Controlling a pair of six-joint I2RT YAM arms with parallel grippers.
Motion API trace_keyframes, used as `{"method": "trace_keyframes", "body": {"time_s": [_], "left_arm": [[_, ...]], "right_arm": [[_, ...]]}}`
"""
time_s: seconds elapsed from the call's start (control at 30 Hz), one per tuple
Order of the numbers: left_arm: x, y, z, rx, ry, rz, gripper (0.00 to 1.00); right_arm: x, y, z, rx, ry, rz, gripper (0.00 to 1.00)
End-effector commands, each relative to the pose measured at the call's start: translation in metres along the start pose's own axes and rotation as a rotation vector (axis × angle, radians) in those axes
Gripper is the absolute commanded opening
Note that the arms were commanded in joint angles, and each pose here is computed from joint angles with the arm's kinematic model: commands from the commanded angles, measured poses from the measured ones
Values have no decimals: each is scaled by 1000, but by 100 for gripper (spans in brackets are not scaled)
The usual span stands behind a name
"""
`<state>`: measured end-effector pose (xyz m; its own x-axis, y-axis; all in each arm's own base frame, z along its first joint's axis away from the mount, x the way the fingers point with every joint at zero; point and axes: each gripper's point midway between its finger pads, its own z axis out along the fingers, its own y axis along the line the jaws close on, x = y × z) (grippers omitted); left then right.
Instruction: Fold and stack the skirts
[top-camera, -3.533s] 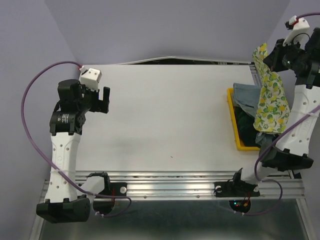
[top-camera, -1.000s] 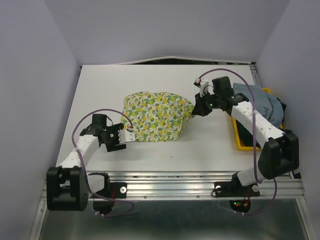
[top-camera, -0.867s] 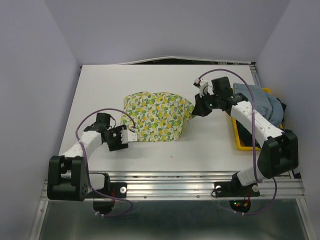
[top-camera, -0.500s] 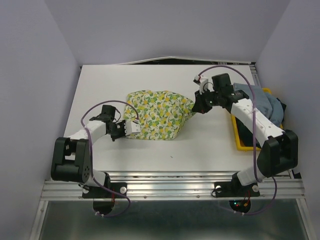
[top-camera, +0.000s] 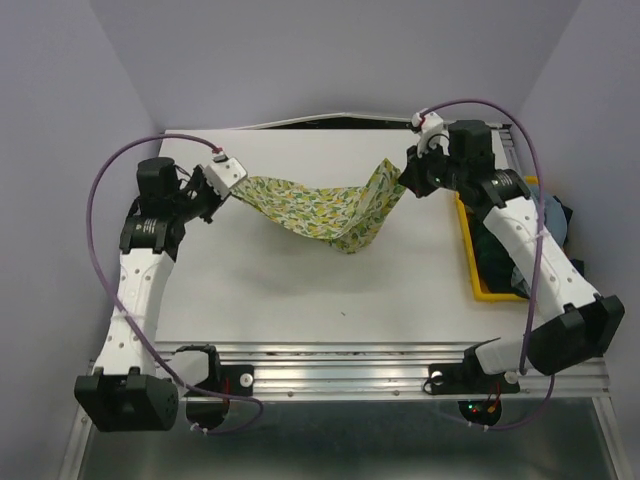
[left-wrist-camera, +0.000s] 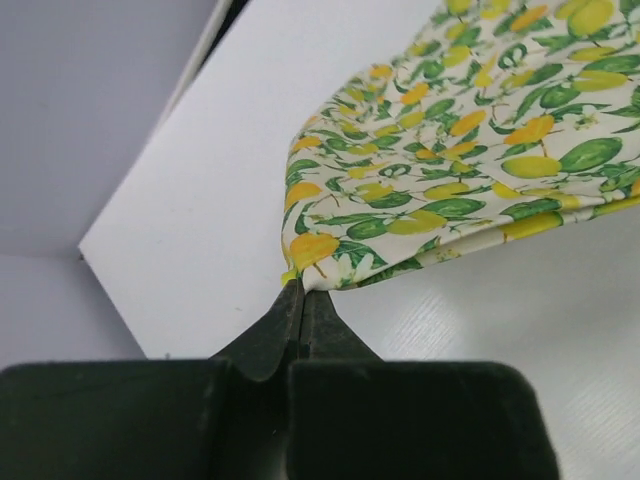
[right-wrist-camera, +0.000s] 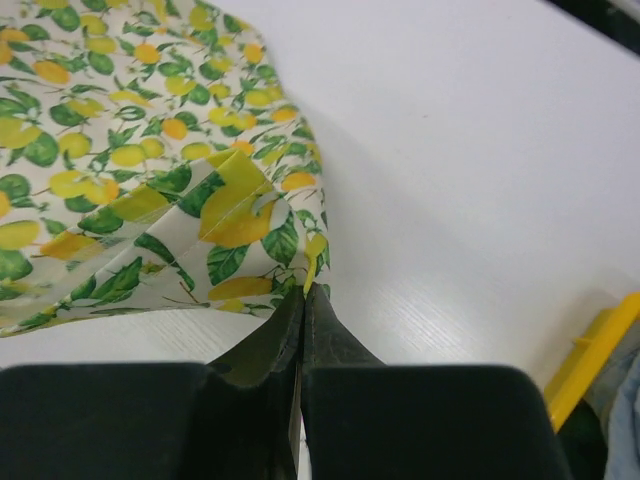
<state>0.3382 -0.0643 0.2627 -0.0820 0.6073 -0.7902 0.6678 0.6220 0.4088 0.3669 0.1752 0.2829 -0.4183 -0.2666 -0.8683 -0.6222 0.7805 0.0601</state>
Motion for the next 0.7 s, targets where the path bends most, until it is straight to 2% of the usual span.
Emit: {"method": "trace_keyframes", "body": {"time_s": [0.0, 0.2, 0.4, 0.53, 0.67], "left_arm": [[-56, 12, -51, -136, -138, -78, 0], [-81, 9, -115, -309, -226, -77, 0], [-103, -16, -193, -451, -337, -12, 0], [-100, -35, -200, -403, -336, -22, 0], [-80, -36, -170, -335, -269, -88, 0]], "right_arm": [[-67, -4, -56, 109, -223, -60, 1], [-74, 25, -109, 61, -307, -104, 1], [-59, 57, -147, -22, -339, -75, 1], [-47, 60, -150, -24, -335, -46, 1], [-23, 41, -101, -5, -249, 17, 1]]}}
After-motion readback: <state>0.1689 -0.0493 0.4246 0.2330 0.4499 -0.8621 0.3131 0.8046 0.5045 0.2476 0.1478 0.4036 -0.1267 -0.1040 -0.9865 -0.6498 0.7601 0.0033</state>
